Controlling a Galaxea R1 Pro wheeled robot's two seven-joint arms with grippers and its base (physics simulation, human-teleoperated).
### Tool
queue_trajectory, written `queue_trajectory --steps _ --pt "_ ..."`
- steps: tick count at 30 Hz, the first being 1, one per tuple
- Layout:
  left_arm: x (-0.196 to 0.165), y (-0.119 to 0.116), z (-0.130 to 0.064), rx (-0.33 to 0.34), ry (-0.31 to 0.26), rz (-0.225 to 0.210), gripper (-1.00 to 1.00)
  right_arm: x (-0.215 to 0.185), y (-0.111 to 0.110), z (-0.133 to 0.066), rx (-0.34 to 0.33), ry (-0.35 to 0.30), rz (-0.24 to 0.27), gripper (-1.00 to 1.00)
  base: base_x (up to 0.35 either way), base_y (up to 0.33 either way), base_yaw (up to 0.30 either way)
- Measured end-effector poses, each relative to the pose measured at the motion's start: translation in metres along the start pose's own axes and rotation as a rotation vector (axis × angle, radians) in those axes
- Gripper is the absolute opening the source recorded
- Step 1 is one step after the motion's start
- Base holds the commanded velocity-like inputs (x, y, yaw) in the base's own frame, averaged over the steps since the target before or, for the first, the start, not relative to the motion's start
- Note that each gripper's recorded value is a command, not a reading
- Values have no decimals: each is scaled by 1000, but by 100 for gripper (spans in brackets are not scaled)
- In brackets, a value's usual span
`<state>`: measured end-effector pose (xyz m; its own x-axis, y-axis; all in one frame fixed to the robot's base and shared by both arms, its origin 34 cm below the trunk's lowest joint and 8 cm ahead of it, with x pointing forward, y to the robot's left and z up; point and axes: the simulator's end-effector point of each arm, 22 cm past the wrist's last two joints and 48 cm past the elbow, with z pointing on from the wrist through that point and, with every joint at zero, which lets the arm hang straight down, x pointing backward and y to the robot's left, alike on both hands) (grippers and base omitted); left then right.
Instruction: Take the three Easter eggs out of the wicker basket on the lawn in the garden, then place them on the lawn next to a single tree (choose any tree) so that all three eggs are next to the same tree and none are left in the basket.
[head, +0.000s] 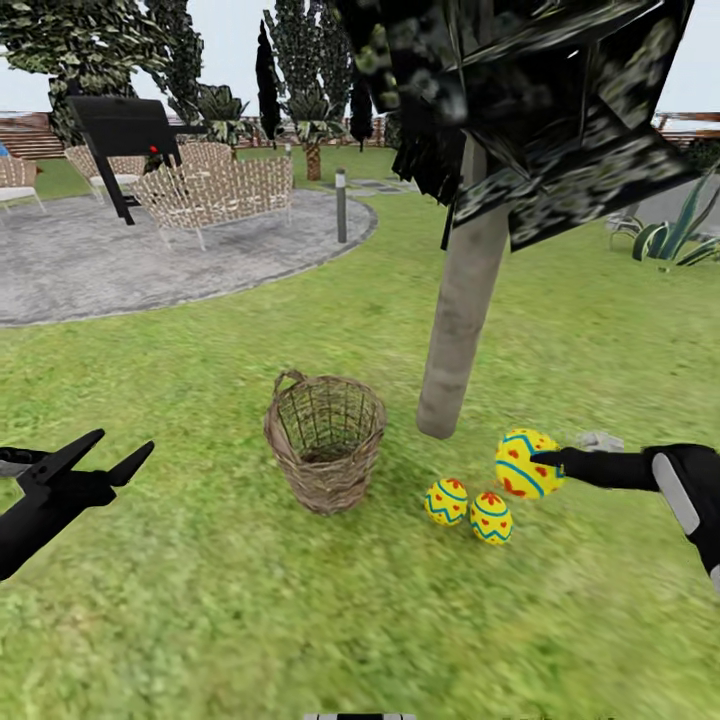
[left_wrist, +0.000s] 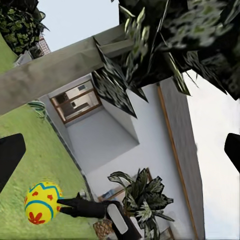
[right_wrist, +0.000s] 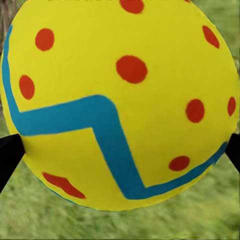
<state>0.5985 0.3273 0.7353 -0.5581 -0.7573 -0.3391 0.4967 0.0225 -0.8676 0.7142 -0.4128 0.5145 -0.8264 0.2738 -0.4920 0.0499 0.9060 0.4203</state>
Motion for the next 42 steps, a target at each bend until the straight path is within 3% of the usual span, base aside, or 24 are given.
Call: queue_trajectory --steps 2,5,7,9,10,12,14,18,22,24,25,28,31,34,36,42 --pt "0 -1 1 1 0 1 100 -8 -45 -7 245 -25 -19 -100 0 0 -228" --pt "2 0 2 -1 2 3 100 -19 -60 -4 479 -92 -44 -100 0 0 -233" --pt "15 5 10 -5 34 -14 100 -24 -59 -1 568 -140 -50 -100 0 0 -246" --pt "34 9 20 -1 81 -42 100 -26 -54 1 618 -168 -52 -100 0 0 -256" --pt "41 11 24 -2 98 -51 100 -27 -51 2 646 -175 -79 -100 0 0 -259" --pt "51 18 29 -20 112 -67 100 -25 -35 14 654 -173 -143 -100 2 -3 -261" --pt "58 32 33 -79 124 -72 100 -22 -3 34 618 -182 -197 -100 107 -120 -262" --pt "90 42 55 -94 191 -106 100 -9 36 58 561 -167 -233 -100 206 -230 -263" --pt "106 58 67 -148 192 -129 100 5 31 67 570 -139 -240 -100 222 -247 -263" --pt "107 58 68 -153 194 -128 100 -3 29 69 572 -193 -241 -100 138 -152 -189" --pt "108 56 70 -149 197 -125 100 -7 16 70 626 -245 -245 -100 28 -30 -59" --pt "108 55 70 -146 198 -127 100 -15 34 75 618 -281 -243 -100 8 -9 -17" --pt "109 55 69 -137 198 -132 100 -42 67 83 601 -307 -283 -100 1 -1 -1" --pt "123 58 70 -129 227 -141 100 -51 73 100 613 -243 -280 -100 0 0 0" --pt "137 60 72 -124 257 -150 100 -39 89 120 594 -207 -289 -100 0 0 0" --pt "148 70 66 -123 269 -156 100 -20 76 132 610 -180 -296 -100 0 0 0"
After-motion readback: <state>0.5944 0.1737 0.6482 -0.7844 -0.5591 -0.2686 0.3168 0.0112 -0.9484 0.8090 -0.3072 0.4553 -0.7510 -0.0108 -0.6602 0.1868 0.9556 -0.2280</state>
